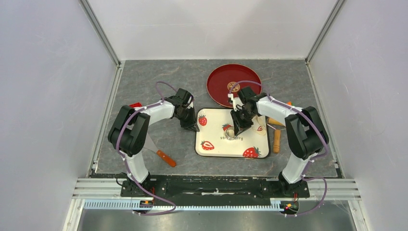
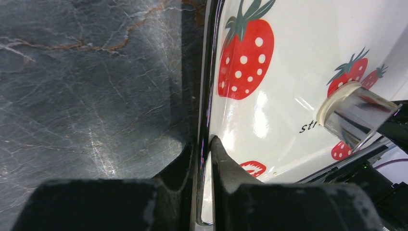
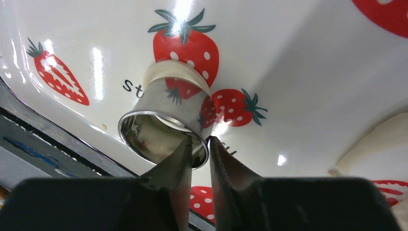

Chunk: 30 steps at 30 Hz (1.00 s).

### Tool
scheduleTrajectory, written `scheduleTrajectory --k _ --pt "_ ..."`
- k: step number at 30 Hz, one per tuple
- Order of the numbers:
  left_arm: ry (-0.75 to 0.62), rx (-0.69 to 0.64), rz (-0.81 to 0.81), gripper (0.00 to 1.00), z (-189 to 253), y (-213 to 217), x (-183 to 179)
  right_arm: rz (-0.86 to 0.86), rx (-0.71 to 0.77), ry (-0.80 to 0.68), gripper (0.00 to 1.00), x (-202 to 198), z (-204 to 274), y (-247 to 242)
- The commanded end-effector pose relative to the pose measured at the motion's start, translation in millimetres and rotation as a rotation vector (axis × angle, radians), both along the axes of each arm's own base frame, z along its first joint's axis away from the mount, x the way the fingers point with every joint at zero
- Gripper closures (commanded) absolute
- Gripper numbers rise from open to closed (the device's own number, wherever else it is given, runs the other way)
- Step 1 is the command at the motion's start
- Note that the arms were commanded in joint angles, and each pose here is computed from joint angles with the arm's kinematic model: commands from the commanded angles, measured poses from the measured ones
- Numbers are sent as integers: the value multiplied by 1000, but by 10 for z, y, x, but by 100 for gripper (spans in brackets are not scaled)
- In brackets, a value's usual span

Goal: Roll out the dumpling wrappers from the dough

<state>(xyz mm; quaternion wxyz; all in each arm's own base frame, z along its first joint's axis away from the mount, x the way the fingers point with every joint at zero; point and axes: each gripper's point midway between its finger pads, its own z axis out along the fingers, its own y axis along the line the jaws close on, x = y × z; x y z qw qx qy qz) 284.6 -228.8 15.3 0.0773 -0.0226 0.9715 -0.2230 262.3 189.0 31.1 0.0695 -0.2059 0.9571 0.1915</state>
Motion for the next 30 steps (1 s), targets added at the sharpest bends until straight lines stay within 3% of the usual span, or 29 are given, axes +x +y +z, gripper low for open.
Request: scheduleTrajectory --k 1,6,15,22,30 --pt "98 169 23 98 -366 300 -288 -4 30 -80 85 188 242 83" --pt "102 166 23 98 -385 303 -310 -11 37 -150 98 331 485 105" --pt "99 165 24 98 -383 304 -308 -94 78 -262 100 704 879 71" --pt "94 170 26 98 -380 312 -297 -222 16 -352 100 1161 1043 -368" --pt "92 154 15 98 -357 272 -275 -480 -50 -387 100 1634 1044 -1191"
